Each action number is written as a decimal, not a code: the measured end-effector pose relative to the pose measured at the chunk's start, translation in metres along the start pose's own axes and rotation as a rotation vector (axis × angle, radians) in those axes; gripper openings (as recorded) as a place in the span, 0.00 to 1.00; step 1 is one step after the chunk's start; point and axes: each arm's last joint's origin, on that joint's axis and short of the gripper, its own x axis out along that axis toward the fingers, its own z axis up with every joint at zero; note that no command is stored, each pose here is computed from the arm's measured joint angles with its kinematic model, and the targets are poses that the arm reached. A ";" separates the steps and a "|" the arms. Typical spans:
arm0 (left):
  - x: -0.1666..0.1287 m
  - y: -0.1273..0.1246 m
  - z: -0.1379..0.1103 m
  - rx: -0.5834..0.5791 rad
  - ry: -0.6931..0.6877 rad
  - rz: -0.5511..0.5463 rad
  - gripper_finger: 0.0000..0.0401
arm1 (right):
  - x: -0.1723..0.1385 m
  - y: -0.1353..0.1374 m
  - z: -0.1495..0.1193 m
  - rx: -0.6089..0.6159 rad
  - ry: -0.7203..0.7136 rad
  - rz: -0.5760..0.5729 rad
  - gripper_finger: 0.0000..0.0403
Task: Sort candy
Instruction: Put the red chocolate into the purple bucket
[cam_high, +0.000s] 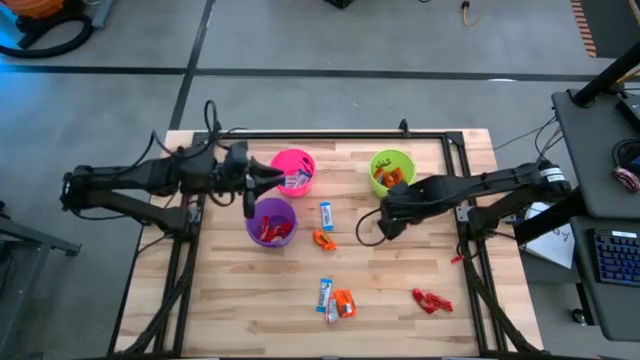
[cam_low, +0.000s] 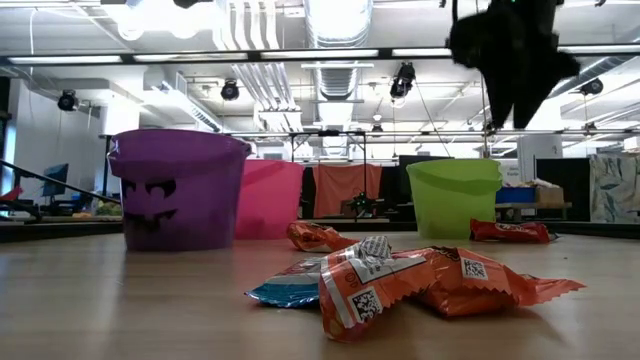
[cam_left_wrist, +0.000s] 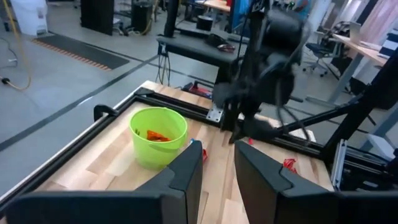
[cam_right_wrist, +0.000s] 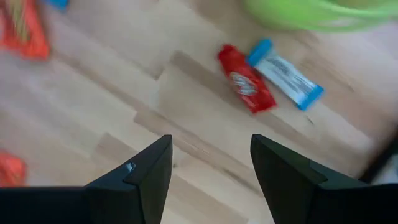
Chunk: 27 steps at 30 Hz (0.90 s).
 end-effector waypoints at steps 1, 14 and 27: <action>-0.002 -0.002 0.000 0.002 -0.004 0.004 0.19 | 0.007 0.000 0.000 -0.034 0.007 0.010 0.52; -0.007 -0.008 -0.001 0.067 -0.014 -0.009 0.19 | 0.075 -0.029 0.002 0.020 0.080 -0.071 0.52; -0.007 -0.005 0.001 0.136 -0.037 0.090 0.19 | 0.107 -0.049 0.005 0.062 0.033 -0.067 0.52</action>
